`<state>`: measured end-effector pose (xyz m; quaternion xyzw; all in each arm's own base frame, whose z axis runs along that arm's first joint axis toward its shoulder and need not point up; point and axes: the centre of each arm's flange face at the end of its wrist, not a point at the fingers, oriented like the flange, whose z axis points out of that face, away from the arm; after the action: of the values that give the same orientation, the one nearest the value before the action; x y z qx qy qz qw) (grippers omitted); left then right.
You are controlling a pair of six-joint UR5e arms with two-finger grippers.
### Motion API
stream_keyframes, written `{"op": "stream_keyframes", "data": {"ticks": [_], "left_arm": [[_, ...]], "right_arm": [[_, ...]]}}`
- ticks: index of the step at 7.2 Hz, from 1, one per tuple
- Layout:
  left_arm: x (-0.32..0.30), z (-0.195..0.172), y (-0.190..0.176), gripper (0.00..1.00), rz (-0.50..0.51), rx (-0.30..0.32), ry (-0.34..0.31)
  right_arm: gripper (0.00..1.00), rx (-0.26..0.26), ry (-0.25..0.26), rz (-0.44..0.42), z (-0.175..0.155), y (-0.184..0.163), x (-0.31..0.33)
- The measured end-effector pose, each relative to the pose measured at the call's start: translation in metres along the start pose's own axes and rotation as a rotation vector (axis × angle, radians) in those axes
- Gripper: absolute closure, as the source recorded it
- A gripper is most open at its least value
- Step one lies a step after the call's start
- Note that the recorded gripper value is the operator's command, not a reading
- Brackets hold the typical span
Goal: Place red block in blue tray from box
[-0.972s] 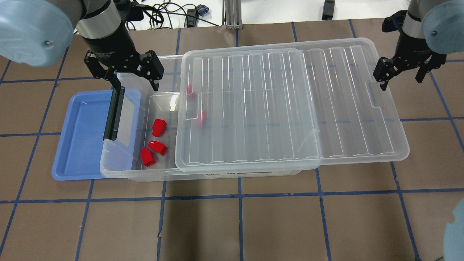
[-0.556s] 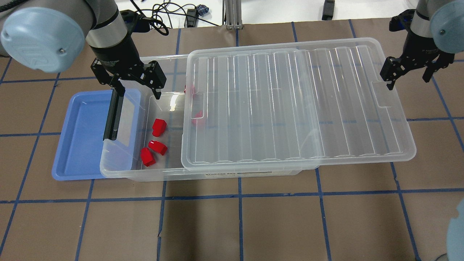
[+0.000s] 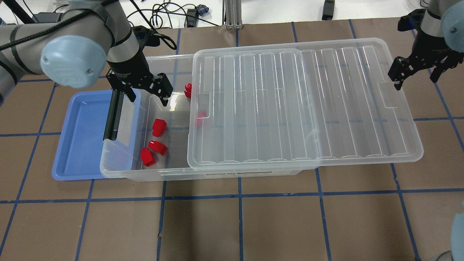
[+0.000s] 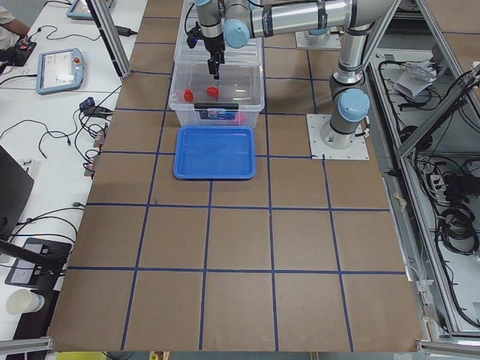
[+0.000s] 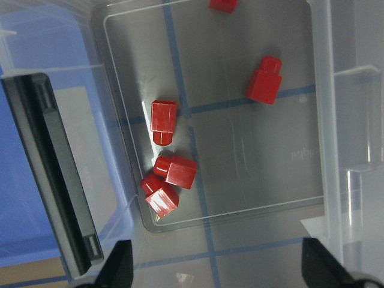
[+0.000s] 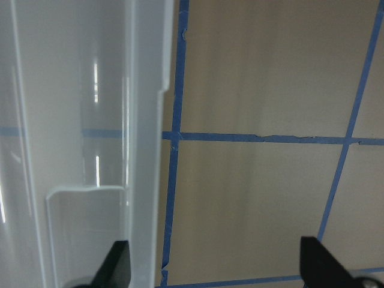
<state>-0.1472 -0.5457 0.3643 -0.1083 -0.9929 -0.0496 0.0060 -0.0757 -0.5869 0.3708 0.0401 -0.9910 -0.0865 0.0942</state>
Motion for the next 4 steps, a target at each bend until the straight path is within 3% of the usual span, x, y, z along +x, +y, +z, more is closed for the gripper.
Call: {"op": "stream_keyframes", "data": {"ticks": [4], "left_arm": [[-0.001, 0.066, 0.001, 0.00, 0.066, 0.028, -0.008]], "right_arm": [[0.00, 0.090, -0.027, 0.038, -0.064, 0.043, -0.012]]}}
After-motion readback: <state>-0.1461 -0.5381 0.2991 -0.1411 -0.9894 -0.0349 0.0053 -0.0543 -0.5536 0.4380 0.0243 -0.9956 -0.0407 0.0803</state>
